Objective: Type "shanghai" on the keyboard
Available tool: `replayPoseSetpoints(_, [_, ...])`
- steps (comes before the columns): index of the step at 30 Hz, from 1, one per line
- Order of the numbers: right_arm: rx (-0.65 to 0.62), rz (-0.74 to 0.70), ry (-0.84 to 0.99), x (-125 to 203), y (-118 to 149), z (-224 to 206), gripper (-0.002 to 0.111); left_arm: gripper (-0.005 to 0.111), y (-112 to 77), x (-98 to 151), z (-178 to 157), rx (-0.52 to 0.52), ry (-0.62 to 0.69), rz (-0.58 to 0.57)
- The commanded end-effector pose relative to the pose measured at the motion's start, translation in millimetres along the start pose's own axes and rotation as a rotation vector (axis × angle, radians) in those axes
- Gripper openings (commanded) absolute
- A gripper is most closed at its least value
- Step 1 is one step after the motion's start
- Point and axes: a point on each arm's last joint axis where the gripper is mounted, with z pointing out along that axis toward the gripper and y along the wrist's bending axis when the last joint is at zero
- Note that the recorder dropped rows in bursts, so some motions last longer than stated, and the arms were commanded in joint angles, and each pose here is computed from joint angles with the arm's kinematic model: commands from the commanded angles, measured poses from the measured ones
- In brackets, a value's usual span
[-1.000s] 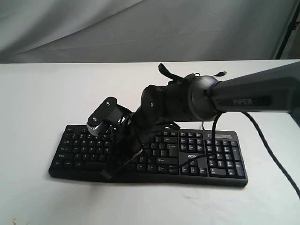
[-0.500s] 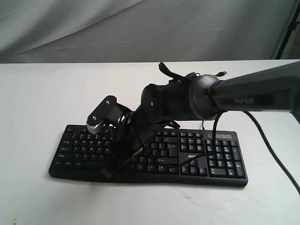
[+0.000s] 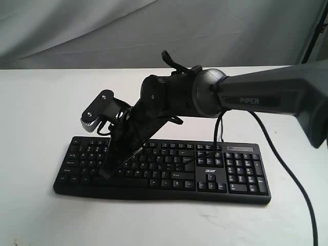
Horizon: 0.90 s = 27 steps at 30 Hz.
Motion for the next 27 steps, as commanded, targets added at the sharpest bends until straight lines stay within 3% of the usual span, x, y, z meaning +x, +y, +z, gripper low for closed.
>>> replayPoseSetpoints(1, [-0.007, -0.002, 0.012, 0.3, -0.7, 3.4, 0.0, 0.0, -0.4, 0.0, -0.1, 0.007, -0.006, -0.004])
replayPoseSetpoints(27, [-0.009, 0.004, 0.026, 5.1, -1.3, 12.7, 0.0, 0.0, -0.4, 0.0, -0.1, 0.007, -0.006, -0.004])
